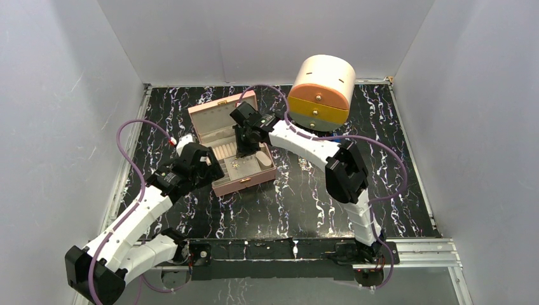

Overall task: Organize the mixed jewelry
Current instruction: Place the jewelry in the jewelry box.

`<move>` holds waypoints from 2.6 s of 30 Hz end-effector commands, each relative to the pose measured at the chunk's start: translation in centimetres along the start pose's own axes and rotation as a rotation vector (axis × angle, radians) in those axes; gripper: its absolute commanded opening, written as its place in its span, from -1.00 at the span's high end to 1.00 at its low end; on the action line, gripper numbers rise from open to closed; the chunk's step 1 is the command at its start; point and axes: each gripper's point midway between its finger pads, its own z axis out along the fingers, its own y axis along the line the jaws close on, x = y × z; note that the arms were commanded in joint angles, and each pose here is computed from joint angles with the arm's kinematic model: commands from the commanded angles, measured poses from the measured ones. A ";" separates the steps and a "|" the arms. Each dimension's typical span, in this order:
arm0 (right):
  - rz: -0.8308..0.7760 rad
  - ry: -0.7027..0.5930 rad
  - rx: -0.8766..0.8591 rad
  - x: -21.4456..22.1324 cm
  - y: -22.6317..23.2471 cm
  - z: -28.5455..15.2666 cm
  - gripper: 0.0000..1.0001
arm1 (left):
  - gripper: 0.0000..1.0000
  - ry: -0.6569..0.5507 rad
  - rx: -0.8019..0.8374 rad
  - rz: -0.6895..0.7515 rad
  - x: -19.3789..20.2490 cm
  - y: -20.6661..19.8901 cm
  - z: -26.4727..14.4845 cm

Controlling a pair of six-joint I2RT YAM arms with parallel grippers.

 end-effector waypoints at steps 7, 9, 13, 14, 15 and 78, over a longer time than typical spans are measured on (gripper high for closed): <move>-0.090 -0.004 0.079 0.2 -0.4 -0.1 0.73 | -0.55 -0.040 -0.144 0.012 -0.5 3.0 -0.1; -0.094 0.008 0.075 0.5 -0.3 -0.2 0.74 | -0.55 -0.040 -0.144 0.012 -0.5 2.9 0.0; -0.106 0.023 0.062 1.0 0.0 -0.3 0.75 | -0.55 -0.037 -0.139 0.010 -0.4 2.8 0.1; -0.106 0.027 0.058 1.2 0.1 -0.3 0.75 | -0.55 -0.036 -0.138 0.010 -0.4 2.8 0.1; -0.107 0.031 0.055 1.3 0.1 -0.3 0.76 | -0.55 -0.034 -0.136 0.010 -0.3 2.8 0.1; -0.117 -0.037 0.067 0.0 0.5 -0.7 0.80 | -0.55 -0.024 -0.125 0.025 0.0 2.7 0.4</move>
